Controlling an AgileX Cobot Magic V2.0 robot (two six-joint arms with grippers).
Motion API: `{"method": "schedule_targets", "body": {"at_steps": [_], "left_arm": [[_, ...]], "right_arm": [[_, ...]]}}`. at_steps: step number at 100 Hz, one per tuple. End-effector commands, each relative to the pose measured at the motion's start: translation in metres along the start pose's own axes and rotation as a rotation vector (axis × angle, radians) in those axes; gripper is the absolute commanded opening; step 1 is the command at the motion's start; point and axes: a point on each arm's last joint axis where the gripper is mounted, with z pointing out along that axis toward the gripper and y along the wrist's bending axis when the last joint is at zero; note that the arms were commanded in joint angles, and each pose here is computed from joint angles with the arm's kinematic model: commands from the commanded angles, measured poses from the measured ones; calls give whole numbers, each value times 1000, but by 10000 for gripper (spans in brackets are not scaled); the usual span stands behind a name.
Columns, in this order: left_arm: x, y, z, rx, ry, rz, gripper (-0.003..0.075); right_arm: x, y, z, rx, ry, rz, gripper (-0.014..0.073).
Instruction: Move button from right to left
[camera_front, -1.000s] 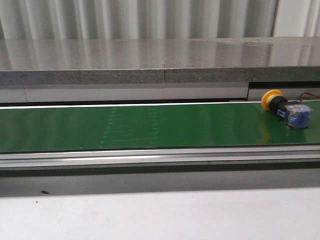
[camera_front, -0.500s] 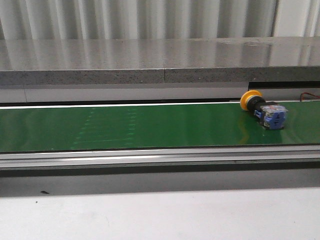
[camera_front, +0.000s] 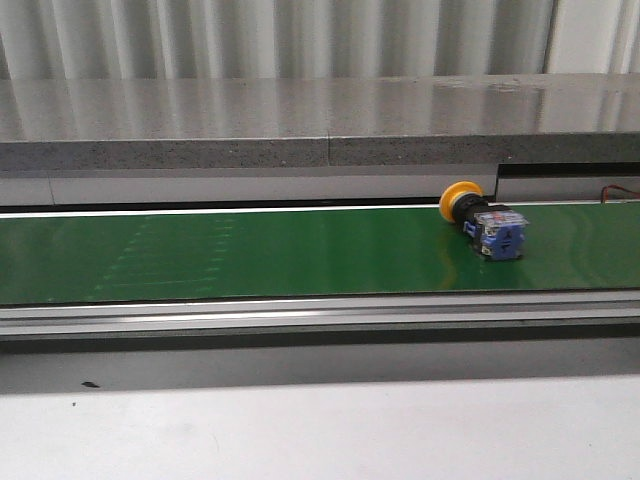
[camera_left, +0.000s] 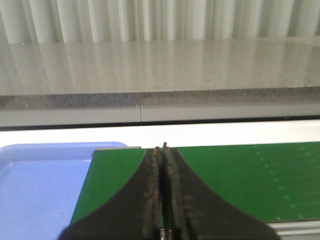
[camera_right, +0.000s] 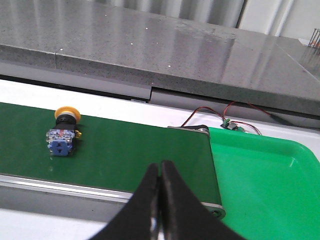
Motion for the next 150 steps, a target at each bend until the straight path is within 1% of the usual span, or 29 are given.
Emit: {"method": "schedule_targets", "body": {"at_steps": [1,13,14,16,23,30,31,32,34,37,40,41,42,43,44,46,47,51,55,59,72,82,90,105,116,122,128,136,150], "left_arm": [[-25,0,6,2,39,-11,-20],[-39,0,18,4,214,-2,-20],[-41,0,17,4,208,-2,-20],[-42,0,21,4,250,-2,-20],[-50,1,29,4,320,14,-17],[-56,0,40,15,382,46,39],[-57,0,42,15,395,46,73],[-57,0,43,15,401,46,73],[-58,0,46,16,430,46,131],[-60,0,49,19,446,40,182],[-60,0,54,24,482,34,281],[-60,-1,54,27,497,28,302],[-61,-1,55,28,502,26,346],[-60,-1,57,30,521,23,367],[-60,-1,58,33,537,19,410],[-61,-1,60,33,549,19,452],[-61,-1,62,34,563,18,491],[-60,-1,67,33,593,22,592],[-59,-1,71,31,613,27,659],[-58,0,75,27,621,35,689],[-54,-1,89,32,628,21,688],[-55,-7,97,69,632,-84,688],[-58,-14,107,114,675,-204,688],[-68,-26,130,186,766,-335,688],[-74,-41,148,251,823,-323,682],[-78,-56,158,299,842,-301,679],[-80,-68,168,322,863,-307,679],[-81,-90,181,368,909,-290,679],[-77,-120,203,382,1021,-255,679]], "right_arm": [[-14,-3,-2,25,-99,-8,-66],[-14,-3,-2,25,-99,-8,-66],[-14,-3,-2,25,-99,-8,-66],[-14,-3,-2,25,-99,-8,-66],[-14,-3,-2,25,-99,-8,-66],[-14,-3,-2,25,-99,-8,-66],[-14,-3,-2,25,-99,-8,-66],[-14,-3,-2,25,-99,-8,-66],[-14,-3,-2,25,-99,-8,-66],[-14,-3,-2,25,-99,-8,-66],[-14,-3,-2,25,-99,-8,-66],[-14,-3,-2,25,-99,-8,-66],[-14,-3,-2,25,-99,-8,-66],[-14,-3,-2,25,-99,-8,-66],[-14,-3,-2,25,-99,-8,-66],[-14,-3,-2,25,-99,-8,-66],[-14,-3,-2,25,-99,-8,-66],[-14,-3,-2,25,-99,-8,-66],[-14,-3,-2,25,-99,-8,-66],[-14,-3,-2,25,-99,-8,-66],[-14,-3,-2,25,-99,-8,-66],[-14,-3,-2,25,-99,-8,-66],[-14,-3,-2,25,-99,-8,-66],[-14,-3,-2,25,-99,-8,-66],[-14,-3,-2,25,-99,-8,-66],[-14,-3,-2,25,-99,-8,-66],[-14,-3,-2,25,-99,-8,-66],[-14,-3,-2,25,-99,-8,-66],[-14,-3,-2,25,-99,-8,-66]]}}
